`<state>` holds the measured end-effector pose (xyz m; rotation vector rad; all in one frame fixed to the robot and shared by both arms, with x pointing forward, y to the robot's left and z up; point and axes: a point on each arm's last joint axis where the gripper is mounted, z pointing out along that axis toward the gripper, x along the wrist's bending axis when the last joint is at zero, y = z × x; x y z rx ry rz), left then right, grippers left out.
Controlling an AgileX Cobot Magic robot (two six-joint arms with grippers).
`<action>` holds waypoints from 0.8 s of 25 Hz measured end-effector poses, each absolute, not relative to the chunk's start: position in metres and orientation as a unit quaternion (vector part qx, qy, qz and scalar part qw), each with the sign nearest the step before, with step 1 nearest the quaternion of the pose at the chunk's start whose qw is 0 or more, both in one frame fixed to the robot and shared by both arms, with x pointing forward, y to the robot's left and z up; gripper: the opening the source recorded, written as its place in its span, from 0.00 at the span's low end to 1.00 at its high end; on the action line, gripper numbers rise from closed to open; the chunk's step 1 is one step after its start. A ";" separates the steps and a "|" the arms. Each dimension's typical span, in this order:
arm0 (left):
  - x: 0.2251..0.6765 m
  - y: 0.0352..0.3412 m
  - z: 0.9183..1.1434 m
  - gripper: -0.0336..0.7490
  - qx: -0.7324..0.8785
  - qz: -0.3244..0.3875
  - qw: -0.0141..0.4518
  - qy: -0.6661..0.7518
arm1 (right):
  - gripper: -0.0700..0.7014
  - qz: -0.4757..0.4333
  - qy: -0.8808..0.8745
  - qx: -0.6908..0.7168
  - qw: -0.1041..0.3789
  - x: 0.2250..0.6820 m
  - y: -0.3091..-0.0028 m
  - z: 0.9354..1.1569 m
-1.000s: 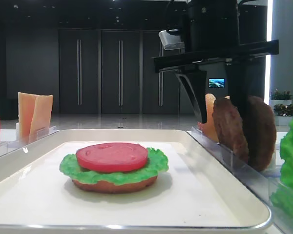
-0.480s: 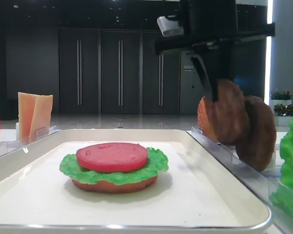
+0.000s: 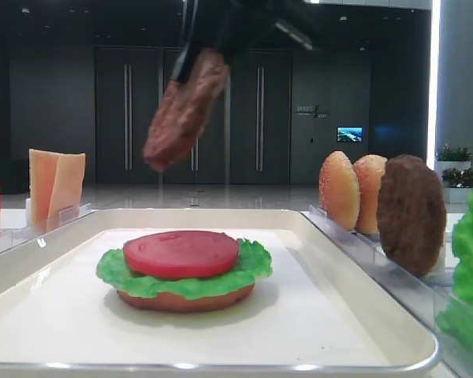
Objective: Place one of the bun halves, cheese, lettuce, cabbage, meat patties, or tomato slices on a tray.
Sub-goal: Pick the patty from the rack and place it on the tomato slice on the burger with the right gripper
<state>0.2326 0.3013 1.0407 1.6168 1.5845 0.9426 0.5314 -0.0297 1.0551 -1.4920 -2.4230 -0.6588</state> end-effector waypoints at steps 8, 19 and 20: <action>0.233 0.301 1.041 0.25 0.621 0.362 0.338 0.608 | 0.24 -0.314 -0.802 -0.464 0.206 0.520 -0.027 1.010; 0.233 0.301 1.041 0.25 0.621 0.362 0.338 0.608 | 0.24 -0.353 -0.800 -0.444 0.195 0.522 -0.040 0.987; 0.233 0.301 1.041 0.25 0.621 0.362 0.338 0.608 | 0.24 -0.355 -0.801 -0.442 0.190 0.523 -0.041 0.987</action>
